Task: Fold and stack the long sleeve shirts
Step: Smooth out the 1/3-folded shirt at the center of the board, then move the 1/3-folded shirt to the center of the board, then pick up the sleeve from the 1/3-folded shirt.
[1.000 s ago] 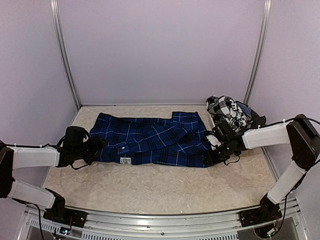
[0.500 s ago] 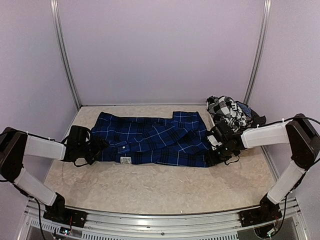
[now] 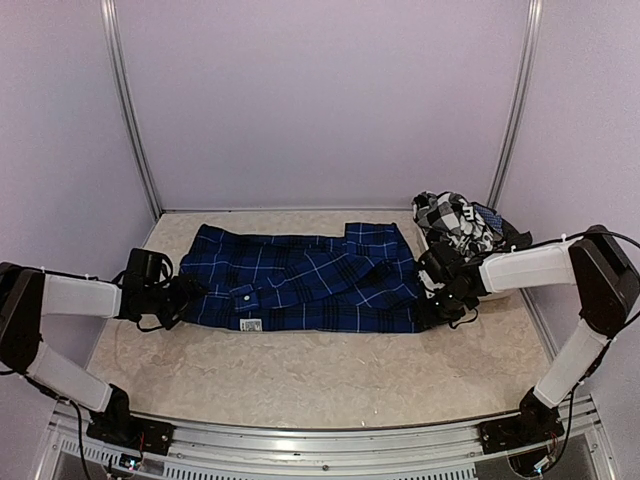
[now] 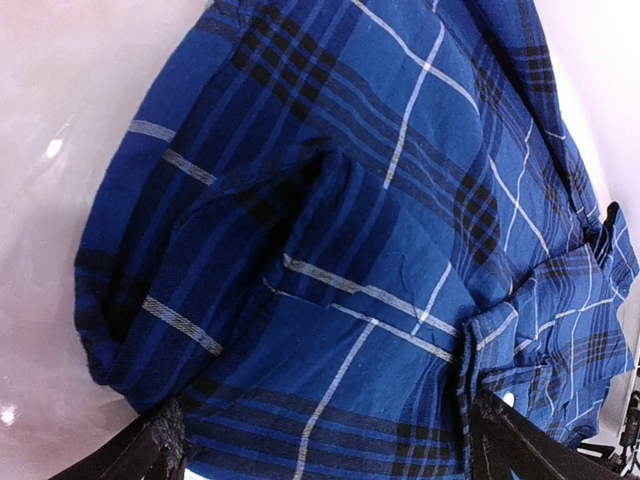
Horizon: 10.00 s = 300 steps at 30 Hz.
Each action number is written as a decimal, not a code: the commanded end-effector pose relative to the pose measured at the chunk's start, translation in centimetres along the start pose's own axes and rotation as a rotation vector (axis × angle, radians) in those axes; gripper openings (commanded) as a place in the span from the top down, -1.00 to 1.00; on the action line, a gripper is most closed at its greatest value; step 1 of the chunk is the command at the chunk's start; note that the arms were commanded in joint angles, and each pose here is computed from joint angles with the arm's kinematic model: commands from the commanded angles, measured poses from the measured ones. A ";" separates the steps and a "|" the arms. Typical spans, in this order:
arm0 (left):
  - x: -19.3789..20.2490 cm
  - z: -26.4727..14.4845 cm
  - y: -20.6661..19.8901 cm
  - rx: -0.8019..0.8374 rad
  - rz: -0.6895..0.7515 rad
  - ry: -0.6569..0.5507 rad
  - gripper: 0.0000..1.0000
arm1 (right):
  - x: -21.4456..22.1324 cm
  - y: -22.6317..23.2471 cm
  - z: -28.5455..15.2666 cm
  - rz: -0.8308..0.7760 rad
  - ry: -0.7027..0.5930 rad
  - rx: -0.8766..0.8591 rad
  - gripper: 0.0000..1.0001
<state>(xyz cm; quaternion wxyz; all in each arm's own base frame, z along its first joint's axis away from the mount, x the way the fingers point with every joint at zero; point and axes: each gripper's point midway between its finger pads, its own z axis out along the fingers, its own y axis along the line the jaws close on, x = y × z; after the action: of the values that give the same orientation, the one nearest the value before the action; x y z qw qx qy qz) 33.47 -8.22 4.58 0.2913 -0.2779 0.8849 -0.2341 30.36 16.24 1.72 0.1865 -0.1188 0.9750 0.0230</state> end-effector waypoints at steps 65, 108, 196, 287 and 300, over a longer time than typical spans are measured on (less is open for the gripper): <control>3.6 -3.5 -3.5 0.065 0.221 0.073 -0.83 | 3.8 1.4 -2.0 -0.016 0.089 -0.095 0.01; 6.8 4.4 -9.4 0.273 0.342 0.237 0.39 | 2.2 3.1 -2.2 -0.068 0.047 -0.121 0.03; -3.5 -3.7 -7.4 0.110 0.326 -0.041 0.01 | -8.0 8.3 2.5 -0.193 -0.170 -0.146 0.20; 1.0 -5.4 -11.4 0.282 0.336 -0.024 -0.97 | -11.8 11.7 0.8 -0.537 -0.148 -0.138 -0.25; 1.3 -5.0 -11.1 0.276 0.337 -0.012 -0.98 | -12.1 10.6 2.3 -0.512 -0.152 -0.160 0.46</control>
<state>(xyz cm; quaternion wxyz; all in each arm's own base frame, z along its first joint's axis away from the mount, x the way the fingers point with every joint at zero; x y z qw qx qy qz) 33.15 -15.98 14.00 0.3605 -0.0933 0.8790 -0.2979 38.91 29.34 3.87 0.2370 -0.3757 0.8945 0.0506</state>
